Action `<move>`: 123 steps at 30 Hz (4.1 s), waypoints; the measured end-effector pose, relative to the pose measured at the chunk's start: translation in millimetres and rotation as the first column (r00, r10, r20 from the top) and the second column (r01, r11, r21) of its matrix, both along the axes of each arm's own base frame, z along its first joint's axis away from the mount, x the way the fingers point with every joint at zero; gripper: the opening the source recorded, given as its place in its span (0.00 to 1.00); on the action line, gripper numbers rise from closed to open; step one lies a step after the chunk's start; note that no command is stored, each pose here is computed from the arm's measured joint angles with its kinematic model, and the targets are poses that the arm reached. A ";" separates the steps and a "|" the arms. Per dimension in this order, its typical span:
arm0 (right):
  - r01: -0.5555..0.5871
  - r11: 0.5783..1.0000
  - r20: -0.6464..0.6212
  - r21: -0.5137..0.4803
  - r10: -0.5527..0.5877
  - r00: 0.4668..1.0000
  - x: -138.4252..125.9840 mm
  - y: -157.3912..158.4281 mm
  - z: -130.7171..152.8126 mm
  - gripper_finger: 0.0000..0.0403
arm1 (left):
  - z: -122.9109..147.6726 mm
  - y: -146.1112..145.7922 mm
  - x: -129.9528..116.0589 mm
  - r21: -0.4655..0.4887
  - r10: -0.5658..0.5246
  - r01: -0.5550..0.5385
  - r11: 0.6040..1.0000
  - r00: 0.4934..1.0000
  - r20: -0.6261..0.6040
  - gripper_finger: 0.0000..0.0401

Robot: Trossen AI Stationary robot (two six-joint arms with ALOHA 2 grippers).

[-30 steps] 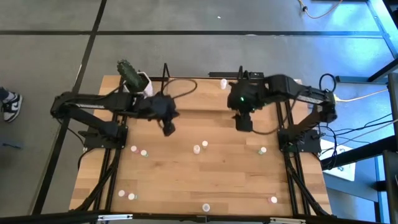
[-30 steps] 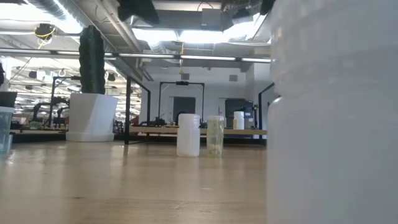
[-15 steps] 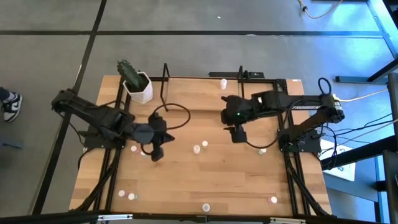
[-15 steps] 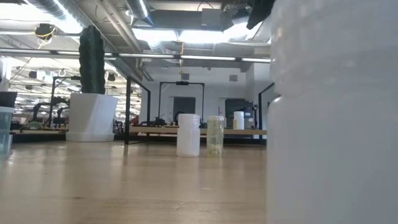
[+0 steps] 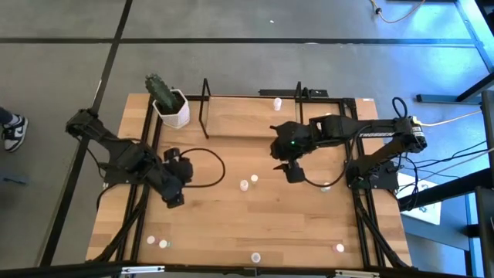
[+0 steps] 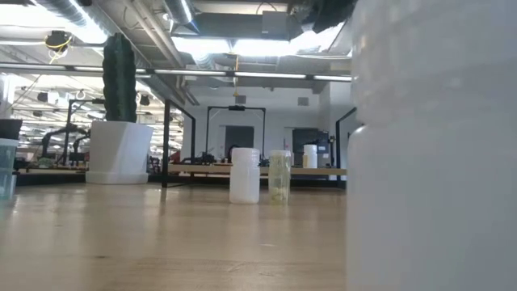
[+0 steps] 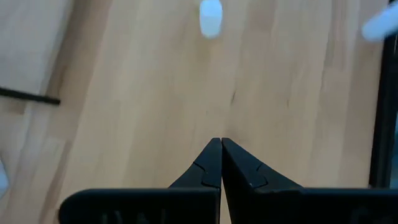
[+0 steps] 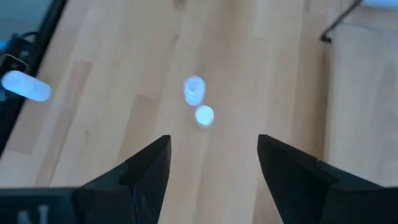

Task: Pick and place medicine bottles onto shelf by color
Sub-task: Put the top left blue pill bottle on the shelf

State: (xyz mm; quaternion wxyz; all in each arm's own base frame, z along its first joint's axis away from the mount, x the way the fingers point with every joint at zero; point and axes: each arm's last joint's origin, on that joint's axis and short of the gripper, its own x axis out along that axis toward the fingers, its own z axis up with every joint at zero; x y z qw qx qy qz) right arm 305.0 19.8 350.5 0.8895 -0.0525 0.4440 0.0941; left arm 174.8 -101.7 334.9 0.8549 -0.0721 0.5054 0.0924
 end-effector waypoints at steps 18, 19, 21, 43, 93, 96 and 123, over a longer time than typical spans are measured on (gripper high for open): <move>-0.093 0.992 -0.015 0.085 0.095 0.995 39.3 5.8 -33.9 0.60 | -1.6 -24.5 -21.8 0.002 -0.131 0.131 0.991 0.991 -0.038 0.00; -0.093 0.992 -0.023 0.085 0.095 0.995 40.2 5.8 -35.6 0.60 | -1.6 -25.0 -22.4 -0.003 -0.123 0.123 0.992 0.992 -0.037 0.00; -0.092 0.992 -0.034 0.085 0.095 0.995 42.5 6.0 -39.2 0.60 | -1.6 -26.0 -23.1 -0.011 -0.113 0.112 0.994 0.993 -0.035 0.00; -0.089 0.992 -0.054 0.086 0.094 0.994 48.2 6.3 -47.3 0.60 | -1.6 -27.2 -24.1 -0.015 -0.105 0.105 0.994 0.994 -0.030 0.00; -0.088 0.992 -0.053 0.086 0.093 0.994 48.0 6.1 -47.1 0.60 | -51.7 -40.5 -41.1 0.024 0.106 -0.107 0.994 0.994 0.022 0.64; -0.089 0.992 -0.053 0.086 0.094 0.994 48.0 6.2 -47.1 0.60 | -63.4 -40.6 -41.1 0.016 0.105 -0.104 0.994 0.994 -0.007 0.65; -0.089 0.992 -0.053 0.086 0.094 0.994 48.0 6.3 -46.9 0.60 | -137.8 -13.2 -36.0 0.042 0.199 -0.195 0.980 0.968 -0.150 0.65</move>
